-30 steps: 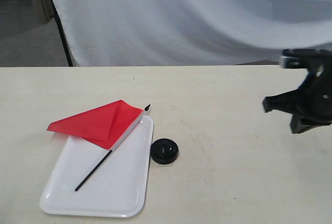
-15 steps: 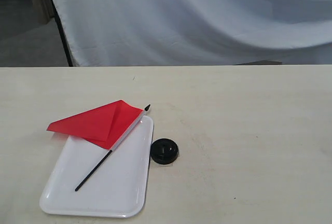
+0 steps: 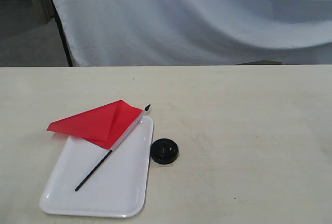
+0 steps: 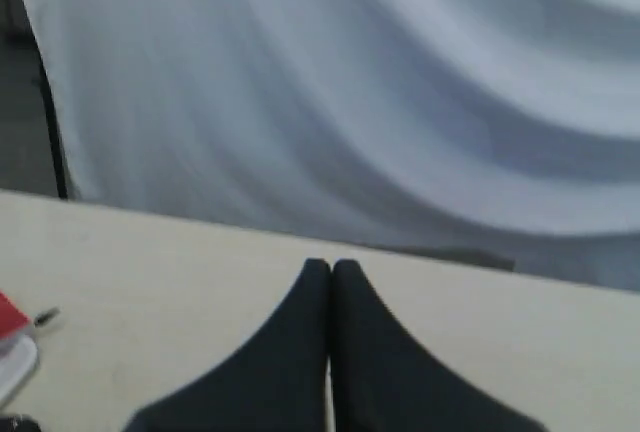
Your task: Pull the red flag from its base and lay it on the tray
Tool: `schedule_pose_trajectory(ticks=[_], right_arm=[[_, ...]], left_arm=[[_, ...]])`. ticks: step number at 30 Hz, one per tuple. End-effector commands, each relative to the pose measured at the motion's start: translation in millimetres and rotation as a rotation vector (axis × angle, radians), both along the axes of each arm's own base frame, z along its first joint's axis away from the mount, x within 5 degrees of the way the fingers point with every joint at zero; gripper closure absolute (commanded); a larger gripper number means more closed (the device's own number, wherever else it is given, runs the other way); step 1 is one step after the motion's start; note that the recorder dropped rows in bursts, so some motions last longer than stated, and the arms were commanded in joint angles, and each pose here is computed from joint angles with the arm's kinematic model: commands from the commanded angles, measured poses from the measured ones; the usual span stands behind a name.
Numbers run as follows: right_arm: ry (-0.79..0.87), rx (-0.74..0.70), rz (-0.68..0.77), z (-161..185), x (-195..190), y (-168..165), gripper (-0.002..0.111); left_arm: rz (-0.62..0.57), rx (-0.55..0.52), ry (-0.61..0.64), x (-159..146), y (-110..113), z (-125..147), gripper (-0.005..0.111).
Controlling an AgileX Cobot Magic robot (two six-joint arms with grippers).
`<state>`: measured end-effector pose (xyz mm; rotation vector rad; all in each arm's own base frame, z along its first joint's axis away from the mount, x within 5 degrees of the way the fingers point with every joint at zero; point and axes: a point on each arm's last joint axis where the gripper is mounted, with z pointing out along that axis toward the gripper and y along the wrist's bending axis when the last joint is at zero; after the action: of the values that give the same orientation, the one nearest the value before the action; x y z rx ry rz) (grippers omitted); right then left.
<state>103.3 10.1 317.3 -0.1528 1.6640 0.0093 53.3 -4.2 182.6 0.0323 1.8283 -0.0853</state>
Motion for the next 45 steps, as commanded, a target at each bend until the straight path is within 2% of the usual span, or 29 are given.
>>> schedule_pose_trajectory(ticks=[1, 7, 17, 19, 21, 29, 34, 35, 36, 45], right_arm=[[-0.229, 0.072, 0.026, 0, -36, -2, 0.109], [-0.455, 0.097, 0.03, -8, -76, -7, 0.109], [-0.469, 0.137, 0.041, 1, -82, -7, 0.109], [-0.427, 0.228, 0.057, -1, -81, -7, 0.109], [-0.318, 0.284, 0.068, -10, -78, -5, 0.109], [-0.192, 0.253, 0.045, -60, -59, -3, 0.109], [-0.088, 0.24, 0.025, -111, -47, -2, 0.109], [-0.089, 0.237, 0.025, -111, -47, -2, 0.109], [-0.002, 0.222, 0.026, -118, -48, -1, 0.109], [0.002, 0.202, 0.026, -119, -48, -1, 0.109]], left_arm=[[-0.007, 0.001, -0.003, 0, 0, 0, 0.107], [-0.007, 0.001, -0.003, 0, 0, 0, 0.107], [-0.007, 0.001, -0.001, 0, 0, 0, 0.107], [-0.007, 0.001, -0.001, 0, 0, 0, 0.107], [-0.007, 0.001, -0.001, 0, 0, 0, 0.107], [-0.007, 0.001, -0.001, 0, 0, 0, 0.107], [-0.007, 0.001, -0.001, 0, 0, 0, 0.107], [-0.007, 0.001, -0.001, 0, 0, 0, 0.107], [-0.007, 0.001, -0.001, 0, 0, 0, 0.107], [-0.007, 0.001, -0.001, 0, 0, 0, 0.107]])
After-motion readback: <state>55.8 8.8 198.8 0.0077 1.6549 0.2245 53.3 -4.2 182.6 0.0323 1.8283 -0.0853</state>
